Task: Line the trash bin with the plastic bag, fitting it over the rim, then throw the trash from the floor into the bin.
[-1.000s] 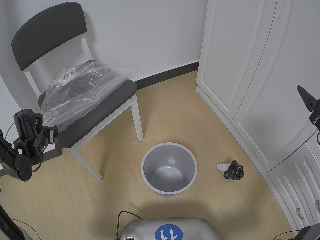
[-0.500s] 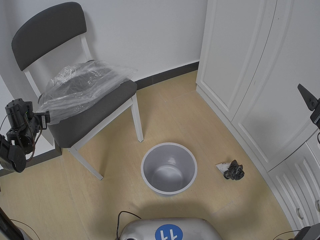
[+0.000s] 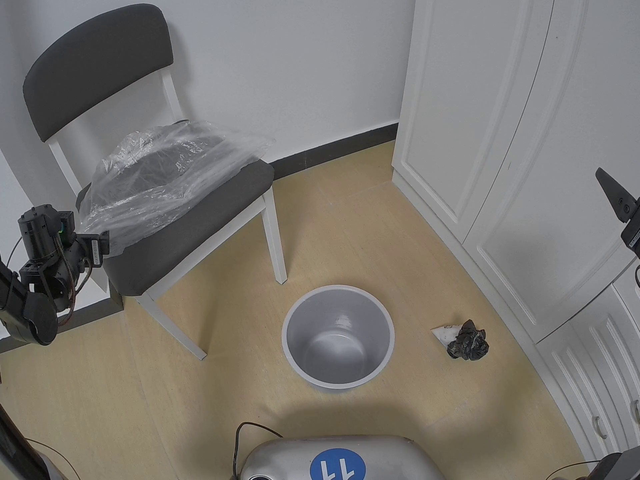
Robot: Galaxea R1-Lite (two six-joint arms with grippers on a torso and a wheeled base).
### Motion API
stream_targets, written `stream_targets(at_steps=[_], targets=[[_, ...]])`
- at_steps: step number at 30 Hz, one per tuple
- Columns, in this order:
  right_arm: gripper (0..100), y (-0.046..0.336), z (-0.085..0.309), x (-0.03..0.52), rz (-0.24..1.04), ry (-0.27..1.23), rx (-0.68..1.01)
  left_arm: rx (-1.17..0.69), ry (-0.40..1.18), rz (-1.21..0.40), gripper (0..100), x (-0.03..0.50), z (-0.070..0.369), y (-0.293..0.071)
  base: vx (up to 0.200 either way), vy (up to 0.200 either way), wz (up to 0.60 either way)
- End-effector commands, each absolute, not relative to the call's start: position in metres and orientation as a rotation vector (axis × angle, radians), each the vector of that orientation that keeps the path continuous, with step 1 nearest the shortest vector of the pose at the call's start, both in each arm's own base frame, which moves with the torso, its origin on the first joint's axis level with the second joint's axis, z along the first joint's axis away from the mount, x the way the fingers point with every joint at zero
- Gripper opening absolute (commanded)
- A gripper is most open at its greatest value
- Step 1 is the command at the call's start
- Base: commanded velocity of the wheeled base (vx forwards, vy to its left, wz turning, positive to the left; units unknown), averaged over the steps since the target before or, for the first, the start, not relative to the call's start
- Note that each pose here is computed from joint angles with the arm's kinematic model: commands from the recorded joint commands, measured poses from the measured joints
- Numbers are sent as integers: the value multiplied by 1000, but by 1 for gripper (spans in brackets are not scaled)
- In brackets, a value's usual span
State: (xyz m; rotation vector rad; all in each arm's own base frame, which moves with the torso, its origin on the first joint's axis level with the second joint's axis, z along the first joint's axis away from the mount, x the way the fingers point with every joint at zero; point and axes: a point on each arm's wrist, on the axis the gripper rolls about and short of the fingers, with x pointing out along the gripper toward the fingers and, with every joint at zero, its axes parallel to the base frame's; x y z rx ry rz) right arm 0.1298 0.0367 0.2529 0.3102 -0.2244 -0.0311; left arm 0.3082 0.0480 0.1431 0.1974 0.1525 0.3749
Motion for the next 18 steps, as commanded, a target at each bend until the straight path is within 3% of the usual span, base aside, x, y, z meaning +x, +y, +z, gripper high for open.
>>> stream_targets(at_steps=[1, 18], targets=[[100, 36, 255, 127, -16, -235, 313, 199, 168, 380, 100, 311, 138, 54, 0, 0, 0], [100, 36, 253, 127, -12, -229, 311, 385, 182, 297, 100, 311, 139, 61, 0, 0, 0]])
